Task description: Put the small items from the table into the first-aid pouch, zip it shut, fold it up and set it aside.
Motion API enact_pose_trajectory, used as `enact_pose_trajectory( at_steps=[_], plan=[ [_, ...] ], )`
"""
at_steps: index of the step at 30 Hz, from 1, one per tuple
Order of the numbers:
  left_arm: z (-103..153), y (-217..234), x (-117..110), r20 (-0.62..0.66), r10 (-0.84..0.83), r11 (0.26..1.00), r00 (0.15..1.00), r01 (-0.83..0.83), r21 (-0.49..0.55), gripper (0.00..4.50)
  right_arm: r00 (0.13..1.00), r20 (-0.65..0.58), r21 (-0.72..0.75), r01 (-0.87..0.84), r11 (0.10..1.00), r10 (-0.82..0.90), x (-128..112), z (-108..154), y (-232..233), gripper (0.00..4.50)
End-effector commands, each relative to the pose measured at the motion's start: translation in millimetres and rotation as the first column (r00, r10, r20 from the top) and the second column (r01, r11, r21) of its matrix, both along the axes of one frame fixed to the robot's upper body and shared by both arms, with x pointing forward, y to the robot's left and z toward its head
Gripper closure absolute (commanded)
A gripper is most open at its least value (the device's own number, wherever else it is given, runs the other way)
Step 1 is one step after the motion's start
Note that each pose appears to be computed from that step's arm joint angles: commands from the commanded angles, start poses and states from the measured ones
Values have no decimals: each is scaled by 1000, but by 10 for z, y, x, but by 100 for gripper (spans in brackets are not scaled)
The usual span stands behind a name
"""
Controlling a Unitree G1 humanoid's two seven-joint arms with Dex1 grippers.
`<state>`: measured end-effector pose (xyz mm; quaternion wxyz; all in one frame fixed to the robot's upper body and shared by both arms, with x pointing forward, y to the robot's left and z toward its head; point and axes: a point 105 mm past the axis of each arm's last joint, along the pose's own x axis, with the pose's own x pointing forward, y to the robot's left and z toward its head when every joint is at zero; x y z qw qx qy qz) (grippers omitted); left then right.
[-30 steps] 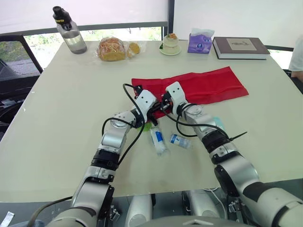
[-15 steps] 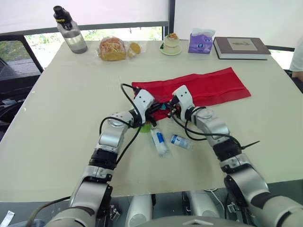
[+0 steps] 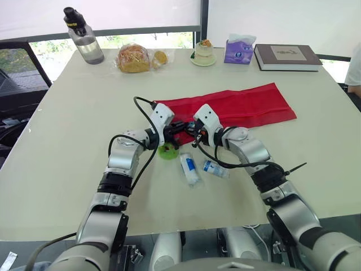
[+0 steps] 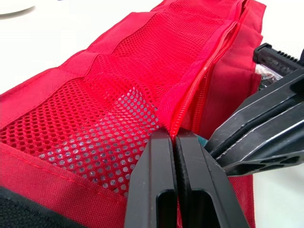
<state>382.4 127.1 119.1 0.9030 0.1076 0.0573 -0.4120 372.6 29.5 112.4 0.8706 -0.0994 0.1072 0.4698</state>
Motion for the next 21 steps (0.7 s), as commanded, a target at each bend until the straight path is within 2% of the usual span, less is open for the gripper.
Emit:
enact_pose_trajectory(
  at_steps=[1,8,14,21],
  plan=[
    [139,-67,-25,41,-38,999,998,39,-20,450,995,85,10,43,999,-43,121,153,44,441],
    [119,-103,-73,36,-62,998,997,63,-13,450,986,141,0,94,996,-93,250,159,79,441],
    [86,-131,-105,29,-73,997,997,73,-9,450,964,190,96,171,981,-187,378,331,39,441],
    [-8,-14,-75,18,-33,999,999,33,9,450,976,184,116,94,989,-115,222,272,22,441]
  ],
)
